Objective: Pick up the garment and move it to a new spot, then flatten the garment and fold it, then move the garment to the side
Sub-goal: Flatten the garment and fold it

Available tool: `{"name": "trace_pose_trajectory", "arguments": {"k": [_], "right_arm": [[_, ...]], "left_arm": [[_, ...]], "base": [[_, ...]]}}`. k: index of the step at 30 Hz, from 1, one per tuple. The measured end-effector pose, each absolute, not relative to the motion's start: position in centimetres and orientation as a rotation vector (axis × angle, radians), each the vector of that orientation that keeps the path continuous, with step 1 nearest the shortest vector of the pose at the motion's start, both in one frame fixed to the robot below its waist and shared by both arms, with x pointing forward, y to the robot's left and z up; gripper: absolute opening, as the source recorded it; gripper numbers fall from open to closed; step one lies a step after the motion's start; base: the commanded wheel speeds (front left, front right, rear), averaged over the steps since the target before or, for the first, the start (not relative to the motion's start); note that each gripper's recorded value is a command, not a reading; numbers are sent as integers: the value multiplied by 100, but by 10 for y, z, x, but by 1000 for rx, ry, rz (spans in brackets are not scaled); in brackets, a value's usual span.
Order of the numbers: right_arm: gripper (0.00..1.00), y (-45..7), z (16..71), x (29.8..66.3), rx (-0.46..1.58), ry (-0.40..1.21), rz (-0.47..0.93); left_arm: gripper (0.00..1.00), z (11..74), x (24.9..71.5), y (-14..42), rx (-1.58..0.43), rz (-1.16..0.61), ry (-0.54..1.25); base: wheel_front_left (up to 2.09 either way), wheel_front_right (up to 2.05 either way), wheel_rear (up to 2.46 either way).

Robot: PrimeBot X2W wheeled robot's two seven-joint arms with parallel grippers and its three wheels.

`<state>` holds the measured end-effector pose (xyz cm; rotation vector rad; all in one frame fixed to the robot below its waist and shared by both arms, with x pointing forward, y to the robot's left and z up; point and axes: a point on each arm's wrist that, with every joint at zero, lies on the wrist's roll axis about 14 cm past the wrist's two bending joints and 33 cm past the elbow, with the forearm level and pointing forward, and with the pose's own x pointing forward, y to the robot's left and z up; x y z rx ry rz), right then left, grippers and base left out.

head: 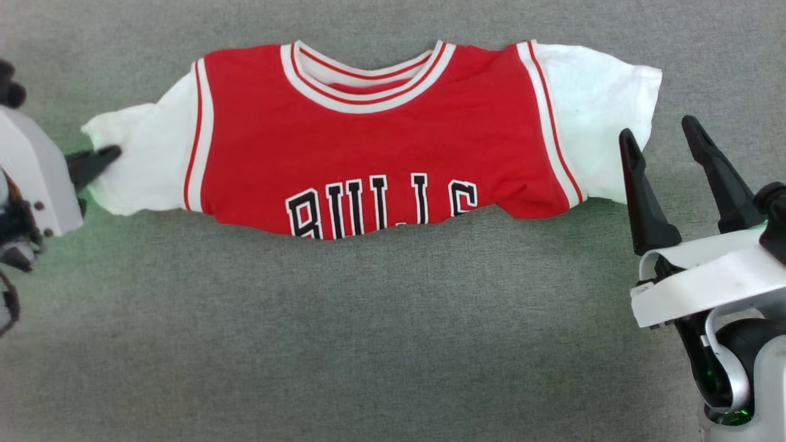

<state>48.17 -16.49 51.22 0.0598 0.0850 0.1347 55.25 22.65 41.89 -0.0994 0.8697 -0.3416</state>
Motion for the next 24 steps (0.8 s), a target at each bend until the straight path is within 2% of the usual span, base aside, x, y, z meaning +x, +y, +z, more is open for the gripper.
{"name": "trace_pose_trajectory", "arguments": {"k": [1,2,3,4,5,11,14,19,24], "right_arm": [[100,-165,511,482,51,94,135],[100,-164,509,482,42,103,136],[100,-163,508,482,34,113,138],[100,-162,507,483,26,122,142],[100,-160,505,483,16,136,147],[100,-145,489,495,-95,257,204],[100,-148,480,505,-134,339,237],[100,-165,481,538,-162,429,245],[100,-177,479,573,-179,507,238]], "left_arm": [[0,415,551,226,-116,-338,880],[10,412,550,224,-125,-340,881],[45,411,549,222,-133,-344,875],[66,411,550,221,-139,-345,862],[98,414,552,221,-143,-343,842],[100,436,562,224,-173,-344,653],[100,449,559,220,-124,-384,522],[100,460,548,219,-96,-395,332],[100,460,538,222,-70,-356,258]], "base": [[0,0,0],[0,0,0],[0,0,0],[0,0,0],[0,0,0],[0,0,0],[0,0,0],[0,0,0],[0,0,0]]}}
